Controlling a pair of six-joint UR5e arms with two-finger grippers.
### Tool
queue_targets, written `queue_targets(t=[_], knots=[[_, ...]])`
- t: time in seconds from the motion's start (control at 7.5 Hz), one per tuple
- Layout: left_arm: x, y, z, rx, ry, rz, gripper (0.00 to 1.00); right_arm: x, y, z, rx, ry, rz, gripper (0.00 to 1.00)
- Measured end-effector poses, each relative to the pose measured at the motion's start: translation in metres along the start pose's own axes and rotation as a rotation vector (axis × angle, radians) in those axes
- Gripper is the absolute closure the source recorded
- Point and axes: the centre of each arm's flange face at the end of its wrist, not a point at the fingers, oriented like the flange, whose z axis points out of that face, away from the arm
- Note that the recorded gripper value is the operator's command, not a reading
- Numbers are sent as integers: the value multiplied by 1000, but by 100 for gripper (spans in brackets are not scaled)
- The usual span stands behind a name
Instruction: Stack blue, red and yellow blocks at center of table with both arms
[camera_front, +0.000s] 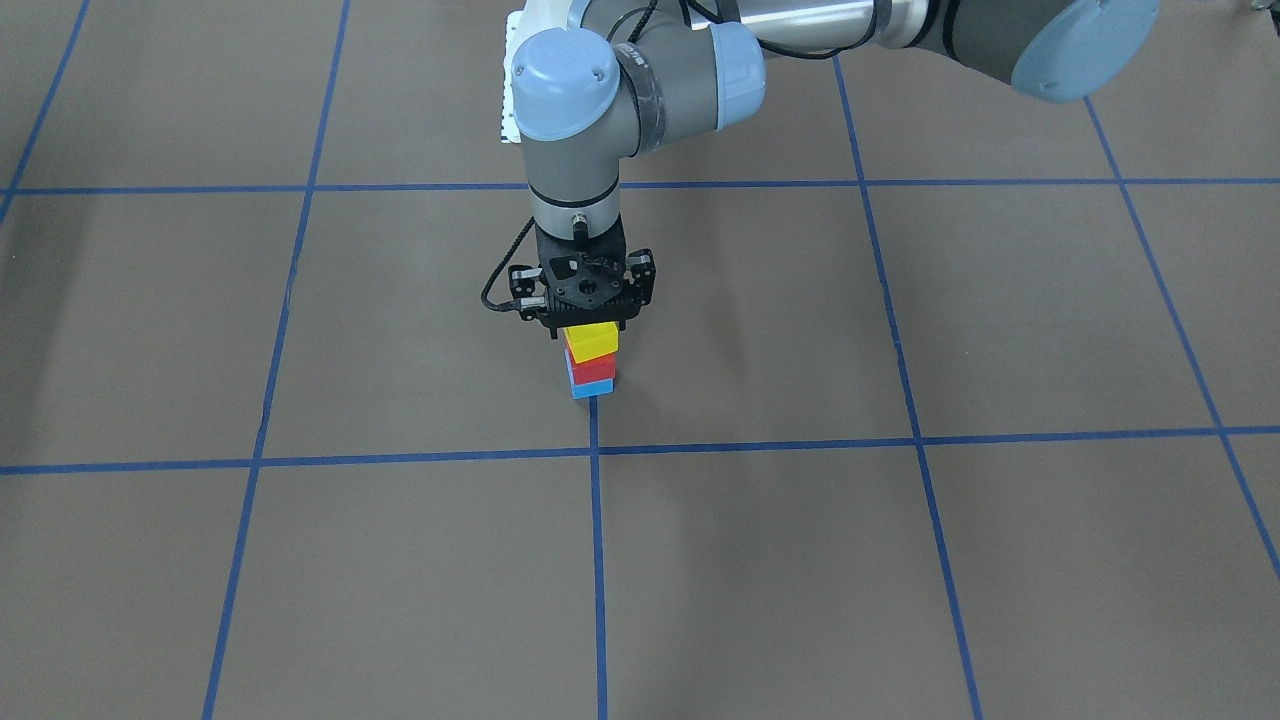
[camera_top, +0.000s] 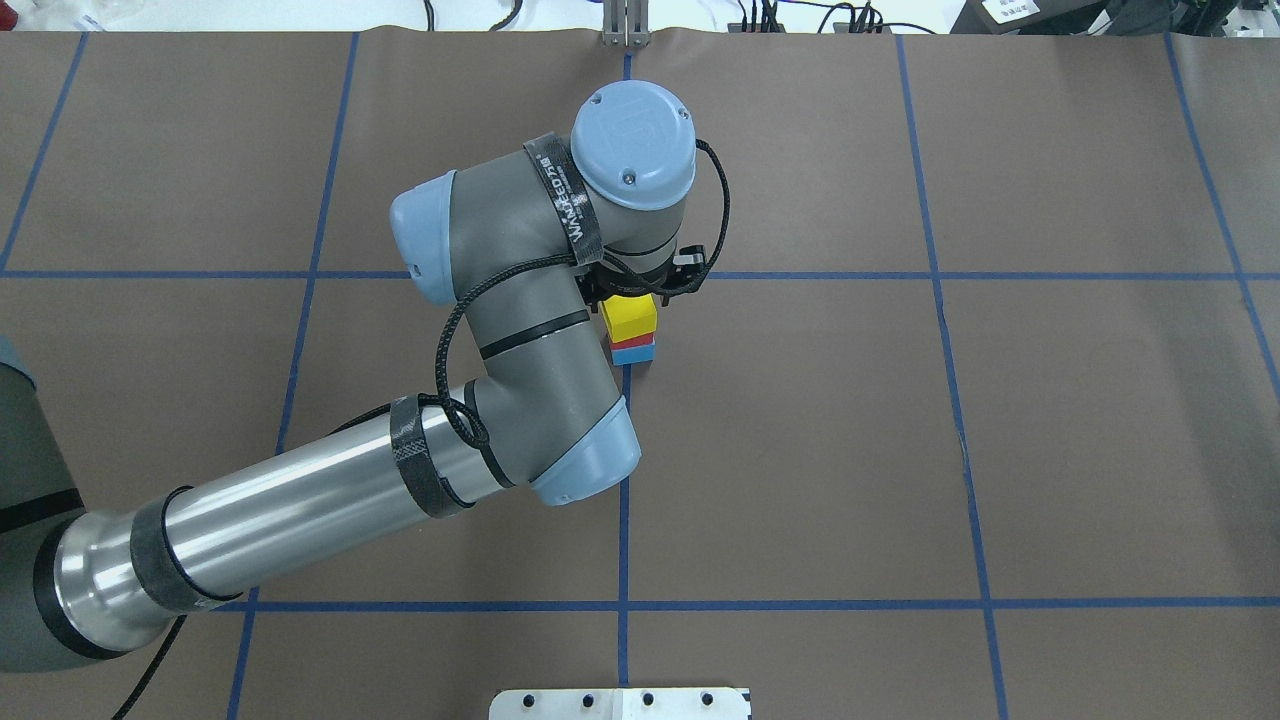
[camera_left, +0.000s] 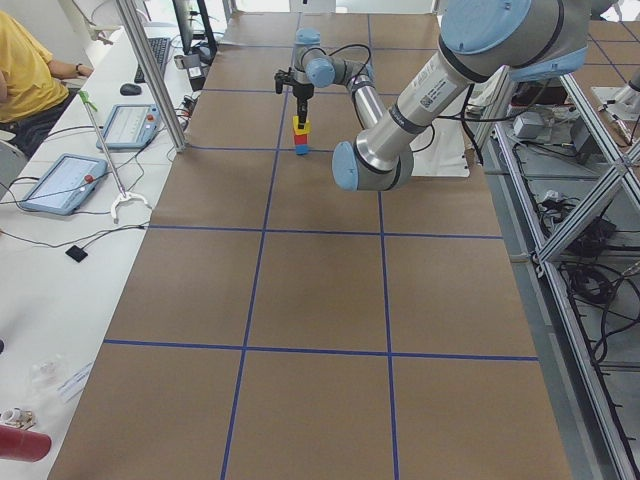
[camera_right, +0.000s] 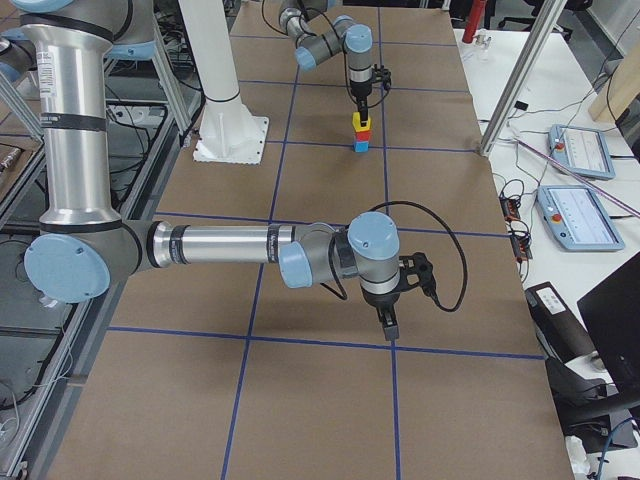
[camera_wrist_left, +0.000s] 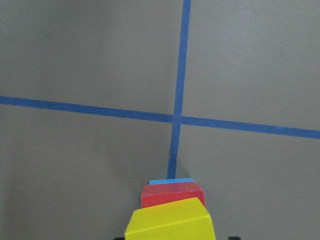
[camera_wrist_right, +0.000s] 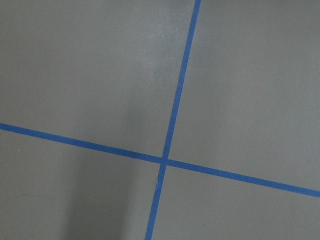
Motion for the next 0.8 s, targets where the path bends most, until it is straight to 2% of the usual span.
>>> queue_targets(t=[0.27, 0.4, 0.53, 0.8], knots=[[-8, -12, -20, 16, 19, 54, 0, 1, 0, 1, -1, 1, 1, 0], [-31, -25, -44, 20, 20, 115, 0, 1, 0, 1, -2, 1, 1, 0], [-75, -35, -73, 15, 13, 191, 0, 1, 0, 1, -2, 1, 2, 0], [-236, -60, -134, 7, 6, 378, 0, 1, 0, 1, -3, 2, 3, 0]])
